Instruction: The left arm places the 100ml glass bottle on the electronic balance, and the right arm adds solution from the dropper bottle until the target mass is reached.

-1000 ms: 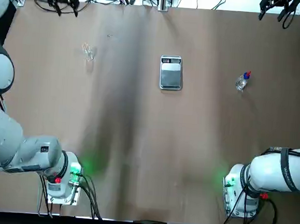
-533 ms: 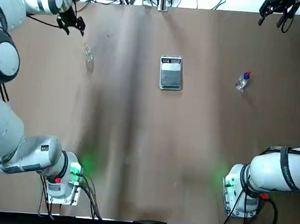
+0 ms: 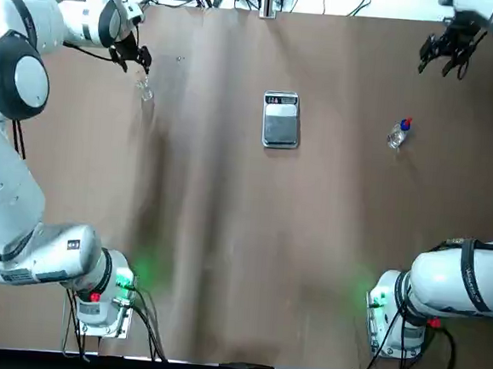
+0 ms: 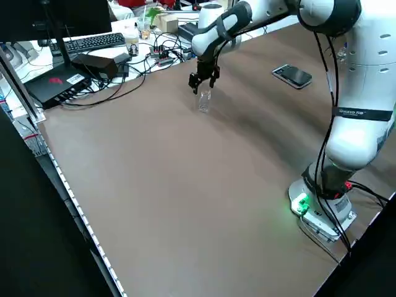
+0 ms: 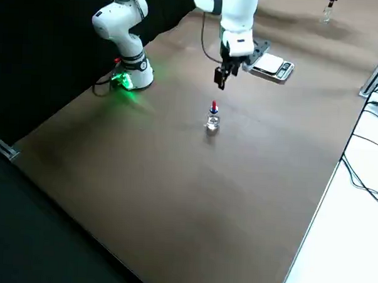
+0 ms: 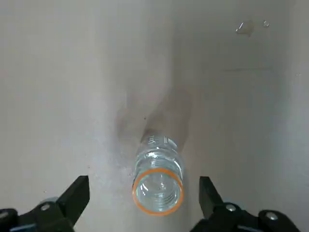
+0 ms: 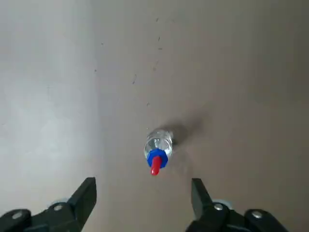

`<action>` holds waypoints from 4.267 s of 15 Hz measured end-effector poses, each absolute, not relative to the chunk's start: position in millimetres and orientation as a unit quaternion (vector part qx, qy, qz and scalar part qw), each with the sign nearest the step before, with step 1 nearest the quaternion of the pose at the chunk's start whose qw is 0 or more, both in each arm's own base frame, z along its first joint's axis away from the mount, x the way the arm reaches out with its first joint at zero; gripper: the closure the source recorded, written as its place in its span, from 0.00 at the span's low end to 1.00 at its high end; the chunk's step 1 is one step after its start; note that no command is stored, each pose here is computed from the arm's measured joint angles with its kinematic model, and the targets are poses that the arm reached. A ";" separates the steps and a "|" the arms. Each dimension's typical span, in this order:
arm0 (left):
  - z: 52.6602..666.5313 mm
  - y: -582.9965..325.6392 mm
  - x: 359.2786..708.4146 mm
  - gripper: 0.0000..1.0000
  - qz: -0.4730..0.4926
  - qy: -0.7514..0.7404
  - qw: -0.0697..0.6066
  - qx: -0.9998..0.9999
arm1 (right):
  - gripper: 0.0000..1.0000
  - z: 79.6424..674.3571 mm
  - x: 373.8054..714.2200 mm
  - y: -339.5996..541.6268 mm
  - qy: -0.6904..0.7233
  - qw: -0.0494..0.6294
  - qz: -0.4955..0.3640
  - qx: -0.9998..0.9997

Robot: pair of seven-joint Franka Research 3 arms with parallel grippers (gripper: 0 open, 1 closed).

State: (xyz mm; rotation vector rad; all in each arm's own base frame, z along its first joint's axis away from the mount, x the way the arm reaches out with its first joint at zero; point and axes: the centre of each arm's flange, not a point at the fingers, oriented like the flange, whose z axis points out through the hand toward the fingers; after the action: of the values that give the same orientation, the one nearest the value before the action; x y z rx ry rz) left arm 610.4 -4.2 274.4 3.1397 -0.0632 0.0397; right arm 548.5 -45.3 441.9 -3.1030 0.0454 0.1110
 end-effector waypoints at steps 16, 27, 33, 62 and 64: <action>246.8 -16.0 606.6 0.39 -0.004 -0.023 0.003 1.000 | 0.52 325.2 510.1 -45.0 0.013 0.016 0.050 -0.999; 256.4 -15.7 611.5 0.49 0.006 -0.006 0.003 1.000 | 0.67 311.6 509.6 -49.2 0.015 0.016 0.059 -0.998; 342.6 -80.9 618.3 0.49 -0.016 0.019 0.008 1.000 | 0.71 306.8 510.0 -49.5 0.015 0.016 0.061 -0.998; 344.4 -512.0 528.8 0.49 0.003 0.077 0.050 0.996 | 0.95 302.3 509.7 -49.9 0.014 0.014 0.062 -0.998; 344.0 -525.0 523.2 0.49 0.004 0.081 0.055 0.995 | 0.93 302.4 509.7 -49.9 0.014 0.014 0.062 -0.998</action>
State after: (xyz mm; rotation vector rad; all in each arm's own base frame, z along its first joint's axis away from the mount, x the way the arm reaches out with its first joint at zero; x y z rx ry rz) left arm 523.2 -525.0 344.0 3.0223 0.2468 0.0123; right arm 509.7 -49.9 302.4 -3.1071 0.0429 0.1933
